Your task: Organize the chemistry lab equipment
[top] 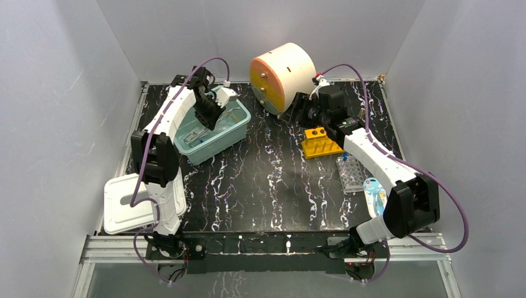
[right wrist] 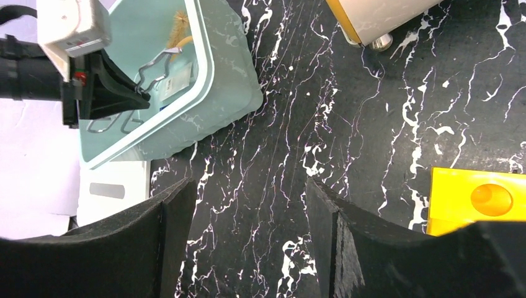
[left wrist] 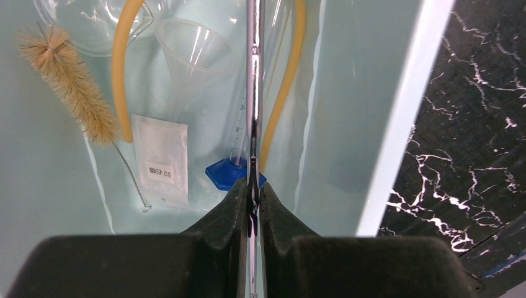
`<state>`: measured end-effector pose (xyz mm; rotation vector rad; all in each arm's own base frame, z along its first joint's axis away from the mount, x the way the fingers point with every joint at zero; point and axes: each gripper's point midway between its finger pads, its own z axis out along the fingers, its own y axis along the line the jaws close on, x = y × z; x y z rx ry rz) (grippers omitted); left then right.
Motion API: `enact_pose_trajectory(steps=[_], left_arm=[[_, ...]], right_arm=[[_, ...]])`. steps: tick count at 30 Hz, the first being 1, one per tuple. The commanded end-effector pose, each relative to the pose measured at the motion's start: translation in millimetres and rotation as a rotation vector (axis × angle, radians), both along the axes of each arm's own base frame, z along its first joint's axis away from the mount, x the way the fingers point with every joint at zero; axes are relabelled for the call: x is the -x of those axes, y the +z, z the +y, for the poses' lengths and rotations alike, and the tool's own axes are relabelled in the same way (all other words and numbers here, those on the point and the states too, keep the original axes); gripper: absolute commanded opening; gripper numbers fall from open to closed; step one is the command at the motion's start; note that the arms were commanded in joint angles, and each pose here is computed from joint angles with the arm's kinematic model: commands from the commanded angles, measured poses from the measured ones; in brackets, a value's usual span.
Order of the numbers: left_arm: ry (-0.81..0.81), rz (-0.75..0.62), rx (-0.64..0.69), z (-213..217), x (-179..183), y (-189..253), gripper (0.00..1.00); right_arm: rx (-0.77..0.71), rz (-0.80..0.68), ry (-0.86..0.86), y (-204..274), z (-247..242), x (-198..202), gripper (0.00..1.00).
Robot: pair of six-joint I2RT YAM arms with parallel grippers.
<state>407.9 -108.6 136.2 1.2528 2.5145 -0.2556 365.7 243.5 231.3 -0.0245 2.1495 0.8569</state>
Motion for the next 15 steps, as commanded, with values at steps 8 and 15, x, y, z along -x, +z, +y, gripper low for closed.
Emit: enact_pose_trajectory(steps=[8, 15], left_arm=[[-0.021, 0.083, -0.063, 9.4, 16.5, -33.3, 0.00], [-0.049, 0.105, -0.059, -6.0, 16.6, -48.3, 0.06]], right_arm=[[-0.055, -0.058, 0.018, 27.6, 10.6, -13.3, 0.73], [-0.060, -0.039, 0.022, 23.3, 12.7, -12.6, 0.72]])
